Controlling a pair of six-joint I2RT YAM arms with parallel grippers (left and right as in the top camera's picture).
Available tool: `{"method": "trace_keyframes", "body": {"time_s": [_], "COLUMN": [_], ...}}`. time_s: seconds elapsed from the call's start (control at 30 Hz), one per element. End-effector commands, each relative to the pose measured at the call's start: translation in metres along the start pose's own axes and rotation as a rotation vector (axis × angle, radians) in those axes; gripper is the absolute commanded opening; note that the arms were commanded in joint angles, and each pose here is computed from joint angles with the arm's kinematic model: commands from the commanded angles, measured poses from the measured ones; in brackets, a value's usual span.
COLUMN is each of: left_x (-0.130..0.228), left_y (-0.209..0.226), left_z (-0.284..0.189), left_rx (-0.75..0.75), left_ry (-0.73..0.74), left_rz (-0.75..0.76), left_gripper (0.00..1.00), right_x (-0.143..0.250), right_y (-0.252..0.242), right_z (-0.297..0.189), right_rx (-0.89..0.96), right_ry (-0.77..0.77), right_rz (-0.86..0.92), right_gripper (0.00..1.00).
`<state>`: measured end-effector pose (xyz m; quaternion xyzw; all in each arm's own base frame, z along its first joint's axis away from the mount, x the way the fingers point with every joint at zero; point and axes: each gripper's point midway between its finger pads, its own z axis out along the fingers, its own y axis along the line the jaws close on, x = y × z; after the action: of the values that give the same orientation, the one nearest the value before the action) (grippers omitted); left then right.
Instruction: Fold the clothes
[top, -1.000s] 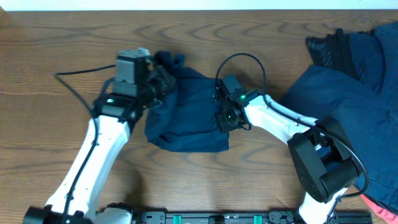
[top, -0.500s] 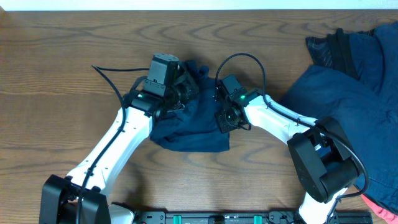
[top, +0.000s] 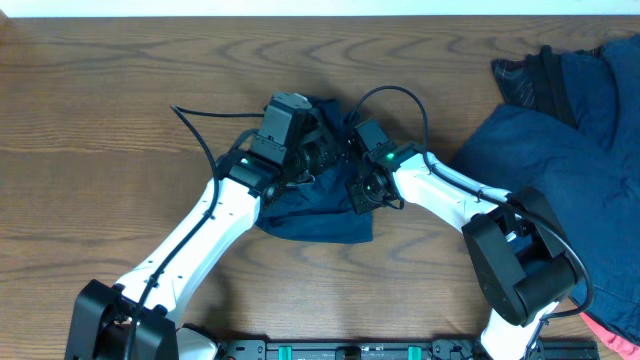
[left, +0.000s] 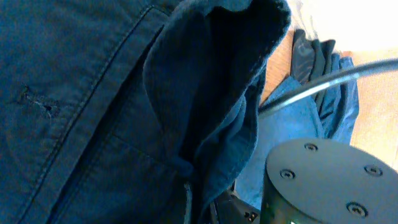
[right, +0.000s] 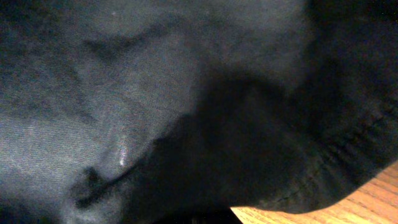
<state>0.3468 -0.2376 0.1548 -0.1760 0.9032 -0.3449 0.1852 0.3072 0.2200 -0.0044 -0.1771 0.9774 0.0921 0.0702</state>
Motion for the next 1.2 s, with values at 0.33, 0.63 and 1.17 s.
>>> {"method": "trace_keyframes", "body": {"time_s": [0.33,0.63,1.17], "left_x": [0.006,-0.031,-0.074], "left_y": [-0.023,-0.020,0.102], "left_z": [-0.006,-0.036,-0.025], "left_rx": [0.070,0.089,-0.372], "left_ry": [0.032,-0.089,-0.165], "left_rz": [0.013,0.086,0.160], "left_gripper": [0.32,0.32,0.31], "right_x": [0.027,0.030,-0.044], "right_y": [0.001,-0.003,-0.003], "right_z": [0.016,0.013,-0.158], "right_rx": [-0.003,0.018,-0.078], "right_ry": [0.088,0.104,-0.298], "right_rz": [-0.018,-0.015,0.031], "right_gripper": [0.01,0.01,0.01]}}
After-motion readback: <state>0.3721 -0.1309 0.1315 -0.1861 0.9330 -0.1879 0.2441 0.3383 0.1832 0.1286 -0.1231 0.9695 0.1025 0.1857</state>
